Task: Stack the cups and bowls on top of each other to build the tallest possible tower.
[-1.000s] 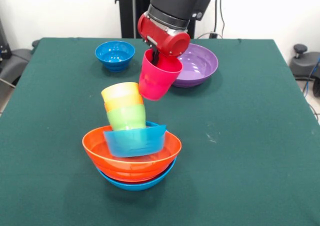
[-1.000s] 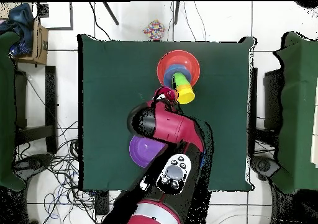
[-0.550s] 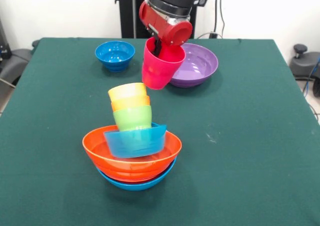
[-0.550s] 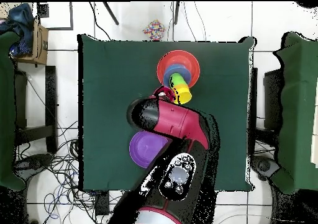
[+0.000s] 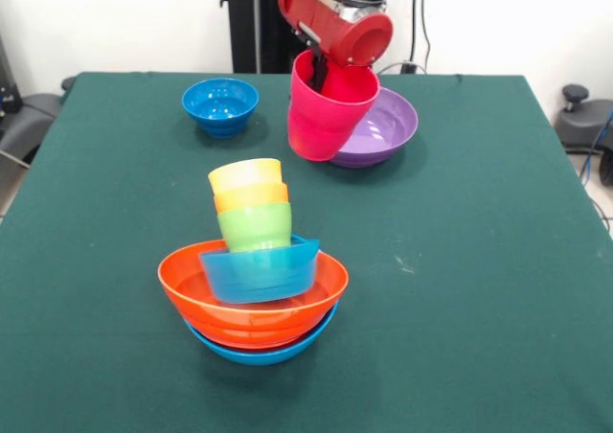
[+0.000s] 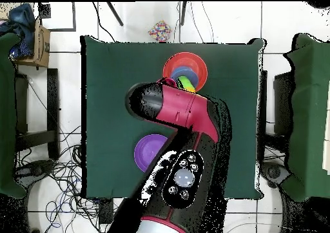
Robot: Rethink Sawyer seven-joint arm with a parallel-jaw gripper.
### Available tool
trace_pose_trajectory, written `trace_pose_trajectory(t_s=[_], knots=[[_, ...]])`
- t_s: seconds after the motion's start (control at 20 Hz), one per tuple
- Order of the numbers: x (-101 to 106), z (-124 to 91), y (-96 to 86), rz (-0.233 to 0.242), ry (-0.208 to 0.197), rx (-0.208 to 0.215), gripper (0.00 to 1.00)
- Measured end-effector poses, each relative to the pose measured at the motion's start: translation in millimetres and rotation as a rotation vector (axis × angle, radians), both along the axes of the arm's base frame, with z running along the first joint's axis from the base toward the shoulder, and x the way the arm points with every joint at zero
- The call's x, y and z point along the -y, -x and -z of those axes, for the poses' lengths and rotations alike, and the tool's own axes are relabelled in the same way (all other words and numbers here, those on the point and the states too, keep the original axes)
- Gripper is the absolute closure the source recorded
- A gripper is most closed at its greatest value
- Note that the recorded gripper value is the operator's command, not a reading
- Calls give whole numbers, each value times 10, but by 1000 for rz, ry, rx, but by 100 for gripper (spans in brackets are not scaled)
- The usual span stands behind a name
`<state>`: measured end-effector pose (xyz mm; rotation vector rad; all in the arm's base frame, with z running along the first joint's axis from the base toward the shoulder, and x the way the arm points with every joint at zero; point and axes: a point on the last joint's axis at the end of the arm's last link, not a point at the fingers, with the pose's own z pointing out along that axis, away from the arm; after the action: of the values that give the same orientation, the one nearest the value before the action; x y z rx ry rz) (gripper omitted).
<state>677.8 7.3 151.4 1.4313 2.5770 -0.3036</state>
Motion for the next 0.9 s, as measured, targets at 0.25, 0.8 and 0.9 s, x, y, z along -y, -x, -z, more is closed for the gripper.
trace_pose_trajectory(t_s=[0.25, 0.8, 0.9], knots=[[0, -83, -104, -16, 10, 14, 100], [120, -110, -92, -50, 51, 8, 100], [218, -147, -84, -51, 61, 9, 100]])
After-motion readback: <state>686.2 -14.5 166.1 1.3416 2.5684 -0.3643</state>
